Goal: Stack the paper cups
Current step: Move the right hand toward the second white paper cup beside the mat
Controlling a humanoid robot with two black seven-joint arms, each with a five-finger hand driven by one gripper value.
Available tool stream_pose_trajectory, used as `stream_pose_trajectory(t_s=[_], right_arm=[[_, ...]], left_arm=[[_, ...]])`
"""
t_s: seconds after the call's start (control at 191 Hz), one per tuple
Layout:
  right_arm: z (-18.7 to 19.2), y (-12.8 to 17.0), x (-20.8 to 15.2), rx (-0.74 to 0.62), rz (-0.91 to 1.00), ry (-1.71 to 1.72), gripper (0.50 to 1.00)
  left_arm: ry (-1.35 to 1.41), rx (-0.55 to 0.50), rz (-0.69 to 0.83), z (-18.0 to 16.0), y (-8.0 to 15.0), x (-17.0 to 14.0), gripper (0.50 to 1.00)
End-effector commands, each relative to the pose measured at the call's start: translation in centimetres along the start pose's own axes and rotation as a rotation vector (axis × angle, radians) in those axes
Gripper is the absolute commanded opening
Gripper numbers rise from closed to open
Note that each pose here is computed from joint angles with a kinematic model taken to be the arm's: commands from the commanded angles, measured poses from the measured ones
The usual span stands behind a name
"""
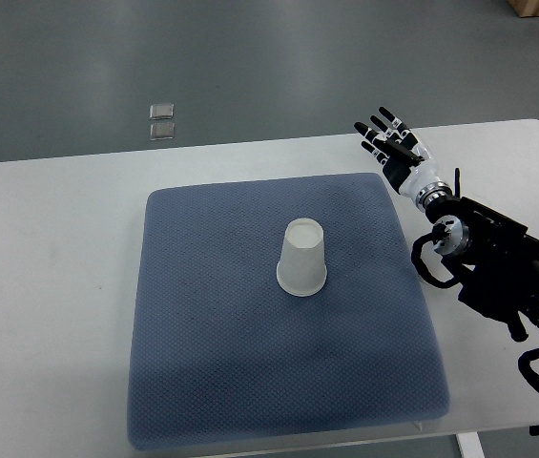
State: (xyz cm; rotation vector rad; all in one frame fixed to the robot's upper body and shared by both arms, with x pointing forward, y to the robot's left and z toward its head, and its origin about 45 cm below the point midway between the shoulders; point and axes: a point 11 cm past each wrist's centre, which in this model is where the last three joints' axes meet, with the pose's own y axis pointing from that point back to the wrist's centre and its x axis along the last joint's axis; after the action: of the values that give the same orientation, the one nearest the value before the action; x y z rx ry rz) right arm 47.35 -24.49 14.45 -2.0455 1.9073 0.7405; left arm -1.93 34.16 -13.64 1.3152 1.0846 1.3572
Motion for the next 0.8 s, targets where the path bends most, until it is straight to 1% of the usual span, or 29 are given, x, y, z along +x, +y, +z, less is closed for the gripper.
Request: stream_pose_trajectory(t_s=[0.0, 0.567, 0.792], right_arm=[[0.0, 0.0, 0.0, 0.000, 0.000, 0.000, 0.924], [-0.3, -0.3, -0.7, -0.010, -0.032, 0.051, 0.924], [0.9, -0.5, -5.5, -0.061, -0.208, 0.134, 0.924]], left_arm=[[0.000, 0.002, -0.002, 0.0, 0.0, 0.0, 1.000], [-0.002, 0.000, -0.003, 0.0, 0.0, -0.1, 1.000], [-0.002, 0.000, -0.003, 0.0, 0.0, -0.1, 1.000]])
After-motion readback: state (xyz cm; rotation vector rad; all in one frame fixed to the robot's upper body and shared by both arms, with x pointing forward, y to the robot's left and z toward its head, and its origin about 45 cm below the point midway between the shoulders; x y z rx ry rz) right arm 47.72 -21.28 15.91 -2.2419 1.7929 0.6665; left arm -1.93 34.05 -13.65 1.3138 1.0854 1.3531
